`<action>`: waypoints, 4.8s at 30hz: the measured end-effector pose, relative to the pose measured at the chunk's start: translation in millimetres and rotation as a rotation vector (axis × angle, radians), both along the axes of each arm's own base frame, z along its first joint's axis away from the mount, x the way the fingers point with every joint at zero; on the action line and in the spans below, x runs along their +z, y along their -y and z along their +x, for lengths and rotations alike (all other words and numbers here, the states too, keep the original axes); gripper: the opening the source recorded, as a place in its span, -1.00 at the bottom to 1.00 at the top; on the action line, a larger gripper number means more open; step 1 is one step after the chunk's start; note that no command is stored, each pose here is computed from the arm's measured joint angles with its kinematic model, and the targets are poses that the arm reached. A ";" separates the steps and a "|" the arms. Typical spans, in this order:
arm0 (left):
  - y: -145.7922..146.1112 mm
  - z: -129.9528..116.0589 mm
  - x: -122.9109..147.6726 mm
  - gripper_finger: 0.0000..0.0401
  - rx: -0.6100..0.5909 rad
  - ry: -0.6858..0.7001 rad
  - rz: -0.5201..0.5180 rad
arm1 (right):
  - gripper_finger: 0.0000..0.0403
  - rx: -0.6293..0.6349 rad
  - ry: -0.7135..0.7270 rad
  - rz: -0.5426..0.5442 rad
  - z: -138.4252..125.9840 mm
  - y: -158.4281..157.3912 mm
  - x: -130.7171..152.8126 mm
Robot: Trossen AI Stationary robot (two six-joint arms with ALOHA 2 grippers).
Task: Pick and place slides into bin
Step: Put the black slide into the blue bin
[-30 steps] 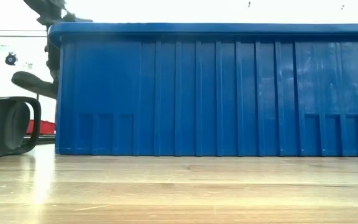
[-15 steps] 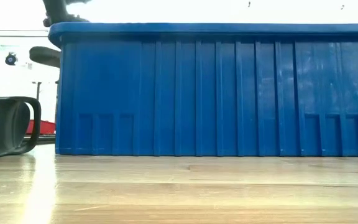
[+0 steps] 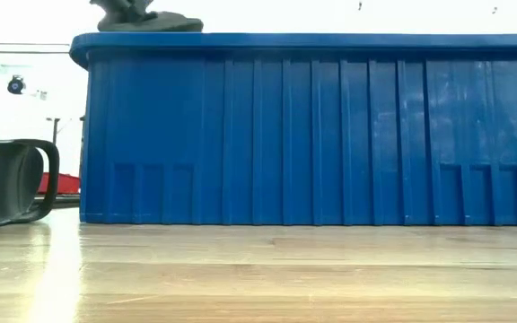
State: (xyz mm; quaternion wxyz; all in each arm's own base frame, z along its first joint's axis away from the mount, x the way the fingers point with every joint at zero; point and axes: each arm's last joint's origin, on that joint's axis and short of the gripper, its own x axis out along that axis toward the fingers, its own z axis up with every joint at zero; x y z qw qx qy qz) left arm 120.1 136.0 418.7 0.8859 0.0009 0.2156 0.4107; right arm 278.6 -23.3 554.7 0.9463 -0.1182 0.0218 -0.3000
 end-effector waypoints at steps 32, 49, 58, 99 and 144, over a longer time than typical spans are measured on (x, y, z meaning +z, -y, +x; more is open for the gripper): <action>13.4 199.1 -14.2 -1.00 0.288 0.113 0.050 | -0.96 -0.073 -0.037 -0.021 -132.5 -1.8 27.2; 30.4 249.6 -93.1 -1.00 0.479 -0.211 0.173 | -0.96 -0.074 -0.129 -0.089 -150.2 -2.3 24.4; 41.8 225.6 -109.8 -1.00 0.586 -0.174 -0.038 | -0.96 -0.072 -0.168 -0.106 -150.7 -2.3 22.0; 3.5 231.5 -217.5 -0.92 0.806 -0.518 -0.223 | -0.96 -0.069 -0.212 -0.106 -150.6 -2.3 17.9; 61.3 186.7 -66.7 0.42 0.042 -0.353 -0.444 | -0.96 -0.068 -0.223 -0.113 -150.9 -2.3 17.3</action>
